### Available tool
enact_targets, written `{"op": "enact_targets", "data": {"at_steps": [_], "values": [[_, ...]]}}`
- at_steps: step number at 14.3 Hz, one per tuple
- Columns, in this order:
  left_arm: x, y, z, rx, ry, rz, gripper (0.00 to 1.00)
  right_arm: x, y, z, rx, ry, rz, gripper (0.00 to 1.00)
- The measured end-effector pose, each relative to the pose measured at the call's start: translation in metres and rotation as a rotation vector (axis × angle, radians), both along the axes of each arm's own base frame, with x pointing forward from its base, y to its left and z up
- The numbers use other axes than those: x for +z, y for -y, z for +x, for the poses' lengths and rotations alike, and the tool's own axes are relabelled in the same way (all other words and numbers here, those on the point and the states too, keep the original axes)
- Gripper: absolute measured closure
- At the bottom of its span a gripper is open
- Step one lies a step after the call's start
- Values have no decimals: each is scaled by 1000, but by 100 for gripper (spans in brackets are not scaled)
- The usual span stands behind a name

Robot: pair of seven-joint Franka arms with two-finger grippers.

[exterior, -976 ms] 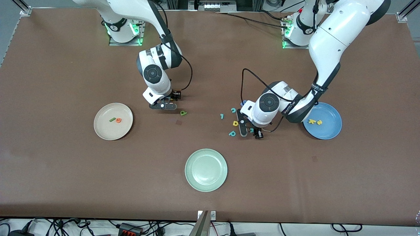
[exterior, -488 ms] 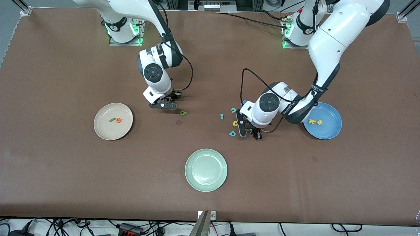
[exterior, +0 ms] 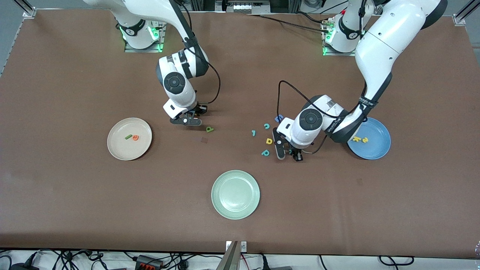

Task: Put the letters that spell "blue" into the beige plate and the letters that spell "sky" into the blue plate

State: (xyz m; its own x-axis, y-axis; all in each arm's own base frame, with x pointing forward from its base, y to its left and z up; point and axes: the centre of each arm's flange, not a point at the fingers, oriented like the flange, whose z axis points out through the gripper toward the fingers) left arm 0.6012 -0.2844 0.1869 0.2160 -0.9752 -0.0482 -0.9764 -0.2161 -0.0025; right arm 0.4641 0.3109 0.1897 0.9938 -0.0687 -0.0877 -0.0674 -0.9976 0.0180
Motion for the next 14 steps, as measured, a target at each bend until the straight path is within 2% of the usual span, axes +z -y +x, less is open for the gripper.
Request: {"op": "enact_targets", "data": {"at_steps": [4, 7, 10, 14], "values": [[54, -48, 16, 72, -29, 122, 74, 41, 90, 63, 31, 84, -6, 73], [91, -130, 32, 152, -79, 179, 74, 49, 174, 92, 104, 89, -16, 73], [93, -227, 41, 215, -138, 177, 74, 40, 235, 100, 134, 63, -24, 73], [58, -292, 18, 283, -230, 177, 74, 26, 231, 97, 149, 38, -35, 73]]}}
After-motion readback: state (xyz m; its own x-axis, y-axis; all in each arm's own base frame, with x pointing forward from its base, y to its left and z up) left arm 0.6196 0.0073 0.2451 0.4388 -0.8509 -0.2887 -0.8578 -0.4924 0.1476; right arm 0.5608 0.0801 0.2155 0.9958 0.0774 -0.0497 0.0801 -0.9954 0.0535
